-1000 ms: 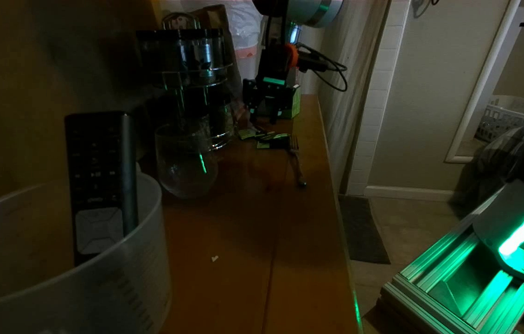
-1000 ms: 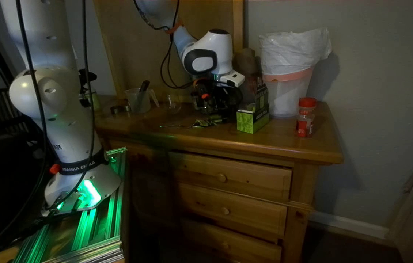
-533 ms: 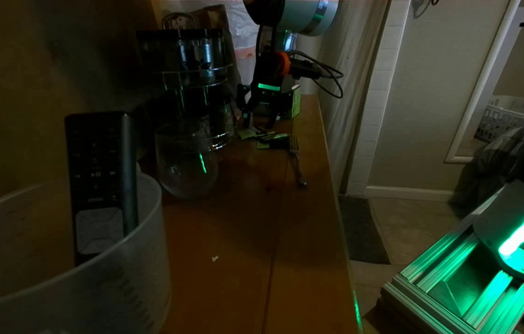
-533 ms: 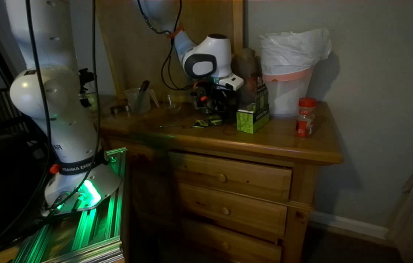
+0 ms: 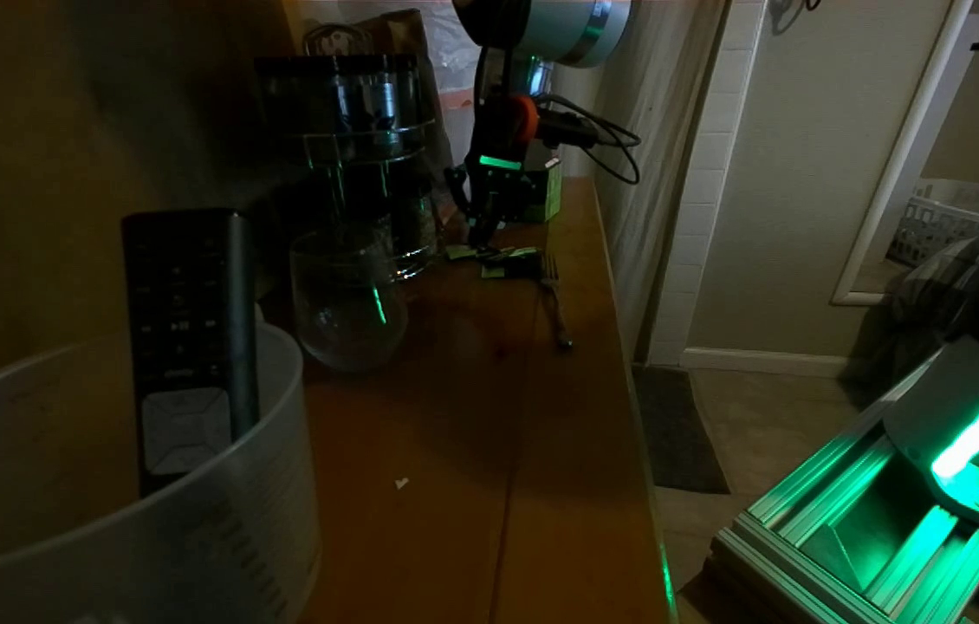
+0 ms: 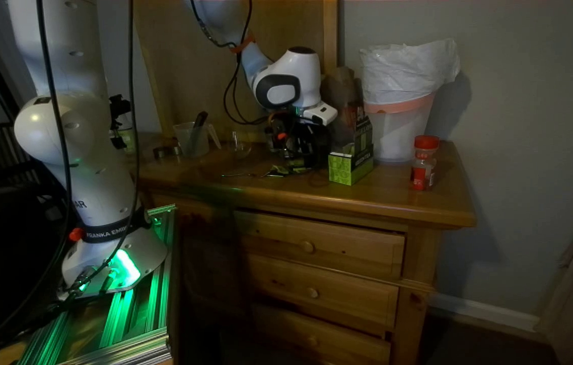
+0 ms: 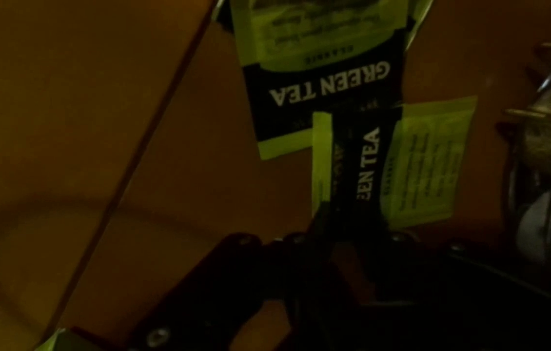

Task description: Put one green sachet in the green box.

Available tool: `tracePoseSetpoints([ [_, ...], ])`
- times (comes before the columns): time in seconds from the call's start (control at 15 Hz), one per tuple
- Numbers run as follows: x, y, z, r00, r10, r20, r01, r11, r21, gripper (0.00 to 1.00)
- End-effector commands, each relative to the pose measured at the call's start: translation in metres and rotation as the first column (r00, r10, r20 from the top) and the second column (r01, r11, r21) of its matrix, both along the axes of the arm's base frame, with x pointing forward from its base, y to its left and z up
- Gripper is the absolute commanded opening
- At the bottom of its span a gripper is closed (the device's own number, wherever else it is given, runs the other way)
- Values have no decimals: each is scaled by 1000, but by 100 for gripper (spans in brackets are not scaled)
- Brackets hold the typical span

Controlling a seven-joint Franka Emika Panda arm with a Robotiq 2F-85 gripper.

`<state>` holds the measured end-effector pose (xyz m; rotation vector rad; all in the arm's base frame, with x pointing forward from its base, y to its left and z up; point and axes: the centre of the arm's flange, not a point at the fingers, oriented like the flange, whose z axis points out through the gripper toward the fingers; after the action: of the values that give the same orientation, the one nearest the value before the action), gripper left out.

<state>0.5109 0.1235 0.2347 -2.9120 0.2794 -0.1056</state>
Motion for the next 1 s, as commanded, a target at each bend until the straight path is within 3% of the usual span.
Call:
tracePoseSetpoints([
  [0.0,6,6,-3,1000,-8,-2,8,1000,-5,0],
  [0.33,-1,0,8,1000,8,-9,-8,1000,1,0],
  [0.4,-5,0,10,1000,11,-12,-11,1000,-11,26],
  [0.47,-11,3,12,999,22,-24,-23,999,-29,27],
  [0.93,-38,18,17,995,97,5,-96,988,-121,74],
])
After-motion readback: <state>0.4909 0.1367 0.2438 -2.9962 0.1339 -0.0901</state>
